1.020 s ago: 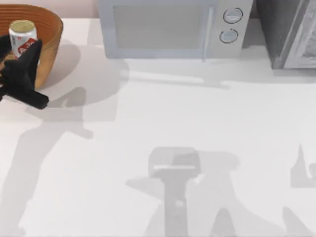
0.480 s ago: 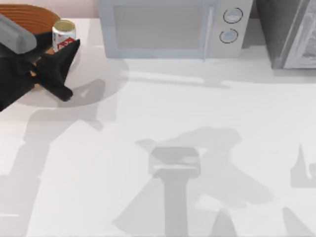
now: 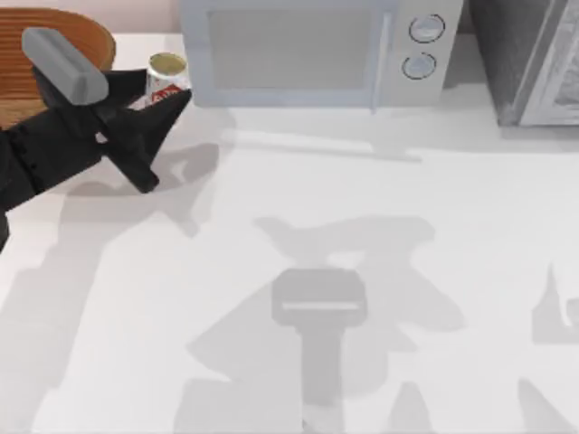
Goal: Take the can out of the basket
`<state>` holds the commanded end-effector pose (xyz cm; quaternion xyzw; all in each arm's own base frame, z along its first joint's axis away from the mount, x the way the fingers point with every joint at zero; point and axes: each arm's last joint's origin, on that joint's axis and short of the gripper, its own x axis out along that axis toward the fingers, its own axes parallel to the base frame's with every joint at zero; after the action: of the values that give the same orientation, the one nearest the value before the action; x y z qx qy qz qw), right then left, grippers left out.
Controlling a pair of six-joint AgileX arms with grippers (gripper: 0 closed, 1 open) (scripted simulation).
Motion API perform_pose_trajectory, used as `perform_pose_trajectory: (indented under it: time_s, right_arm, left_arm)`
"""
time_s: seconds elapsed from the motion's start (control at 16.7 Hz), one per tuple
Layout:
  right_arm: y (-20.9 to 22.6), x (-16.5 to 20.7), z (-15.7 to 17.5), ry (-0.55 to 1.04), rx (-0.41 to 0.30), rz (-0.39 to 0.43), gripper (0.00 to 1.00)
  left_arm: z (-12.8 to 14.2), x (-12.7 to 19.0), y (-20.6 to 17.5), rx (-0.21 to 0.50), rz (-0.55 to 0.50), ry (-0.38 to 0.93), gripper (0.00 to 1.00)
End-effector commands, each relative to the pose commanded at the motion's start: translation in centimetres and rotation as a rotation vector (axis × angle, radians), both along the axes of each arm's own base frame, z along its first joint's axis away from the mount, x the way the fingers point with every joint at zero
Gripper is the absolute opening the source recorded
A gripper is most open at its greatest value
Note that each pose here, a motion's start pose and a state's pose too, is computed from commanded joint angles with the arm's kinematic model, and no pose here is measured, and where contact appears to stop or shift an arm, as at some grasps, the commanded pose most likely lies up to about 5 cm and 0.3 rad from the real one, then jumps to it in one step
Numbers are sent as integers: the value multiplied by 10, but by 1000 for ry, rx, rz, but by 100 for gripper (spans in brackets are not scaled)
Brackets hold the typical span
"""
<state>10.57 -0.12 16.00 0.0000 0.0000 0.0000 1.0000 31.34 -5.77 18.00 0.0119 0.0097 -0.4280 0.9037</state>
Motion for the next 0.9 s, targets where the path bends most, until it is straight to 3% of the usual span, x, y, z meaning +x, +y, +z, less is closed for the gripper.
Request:
perform_pose_trajectory:
  time_s: [0.9]
  right_arm:
    - [0, 0, 0, 0, 0, 0, 100]
  left_arm:
    - [-80, 49, -18, -11, -380, -1, 0]
